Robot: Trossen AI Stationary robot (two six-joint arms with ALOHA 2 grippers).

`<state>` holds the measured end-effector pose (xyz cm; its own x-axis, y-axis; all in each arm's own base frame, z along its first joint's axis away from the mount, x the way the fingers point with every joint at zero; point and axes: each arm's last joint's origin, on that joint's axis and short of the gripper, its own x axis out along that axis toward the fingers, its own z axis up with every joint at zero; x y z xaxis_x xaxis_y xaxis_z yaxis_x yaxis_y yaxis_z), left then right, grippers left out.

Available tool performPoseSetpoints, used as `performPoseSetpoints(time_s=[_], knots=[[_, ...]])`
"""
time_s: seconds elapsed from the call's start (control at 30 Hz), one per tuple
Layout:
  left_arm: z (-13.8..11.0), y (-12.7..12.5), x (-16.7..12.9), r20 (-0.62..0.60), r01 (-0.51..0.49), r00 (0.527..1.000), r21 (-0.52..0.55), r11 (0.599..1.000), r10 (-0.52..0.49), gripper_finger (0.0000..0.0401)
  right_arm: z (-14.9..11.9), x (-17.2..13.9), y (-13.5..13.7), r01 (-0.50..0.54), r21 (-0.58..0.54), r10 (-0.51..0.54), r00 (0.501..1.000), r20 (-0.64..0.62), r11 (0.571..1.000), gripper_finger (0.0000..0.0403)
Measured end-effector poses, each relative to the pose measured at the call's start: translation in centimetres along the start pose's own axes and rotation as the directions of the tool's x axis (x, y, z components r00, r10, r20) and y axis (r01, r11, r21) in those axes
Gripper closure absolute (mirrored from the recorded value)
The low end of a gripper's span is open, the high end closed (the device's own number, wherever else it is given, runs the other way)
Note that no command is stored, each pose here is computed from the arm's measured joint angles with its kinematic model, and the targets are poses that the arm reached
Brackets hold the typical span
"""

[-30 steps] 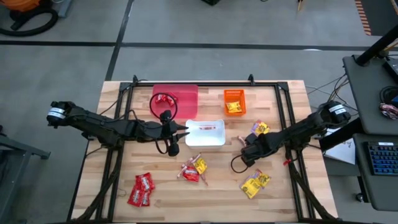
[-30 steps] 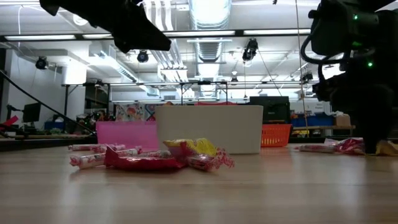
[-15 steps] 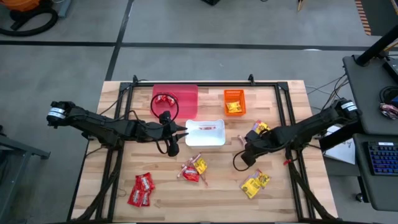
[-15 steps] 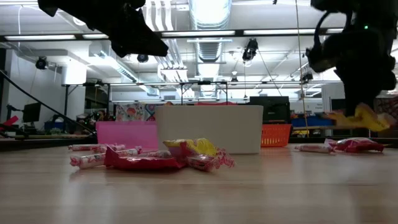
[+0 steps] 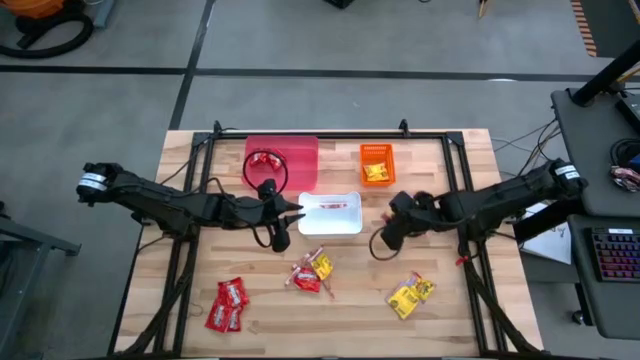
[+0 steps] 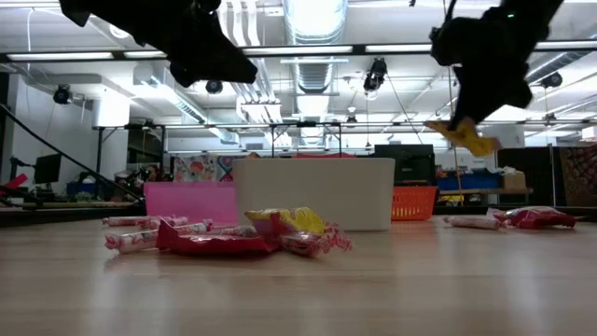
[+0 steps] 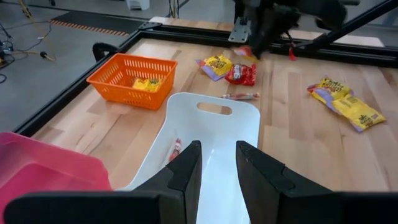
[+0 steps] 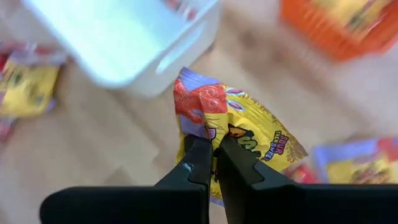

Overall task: Sort candy
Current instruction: Put the yellow candy into the orange bin

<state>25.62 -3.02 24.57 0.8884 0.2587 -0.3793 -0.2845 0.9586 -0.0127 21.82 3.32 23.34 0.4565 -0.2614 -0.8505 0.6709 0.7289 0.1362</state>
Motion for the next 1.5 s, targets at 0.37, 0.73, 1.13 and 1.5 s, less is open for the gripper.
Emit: performPoseSetpoints(time_s=[0.37, 0.73, 1.13, 1.5], knots=[[0.0, 0.0, 0.1, 0.006, 0.001, 1.000, -0.010, 1.000, -0.001, 0.0317, 6.9, 1.2, -4.1, 0.129, 0.120, -0.155, 0.957, 0.246, 0.984, 0.0391], [0.0, 0.0, 0.1, 0.006, 0.000, 1.000, -0.002, 1.000, 0.000, 0.0317, 11.1, 4.9, -9.1, 0.255, 0.224, -0.312, 0.909, 0.276, 0.941, 0.0391], [0.0, 0.0, 0.1, 0.006, -0.001, 1.000, -0.002, 1.000, 0.001, 0.0317, 11.7, 10.1, -11.2, 0.377, 0.202, -0.407, 0.903, 0.134, 0.904, 0.0391], [-0.3, -0.1, 0.5, -0.011, -0.005, 1.000, 0.002, 1.000, 0.005, 0.0317, 12.7, 10.4, -11.6, 0.386, 0.200, -0.417, 0.898, 0.143, 0.900, 0.0390]])
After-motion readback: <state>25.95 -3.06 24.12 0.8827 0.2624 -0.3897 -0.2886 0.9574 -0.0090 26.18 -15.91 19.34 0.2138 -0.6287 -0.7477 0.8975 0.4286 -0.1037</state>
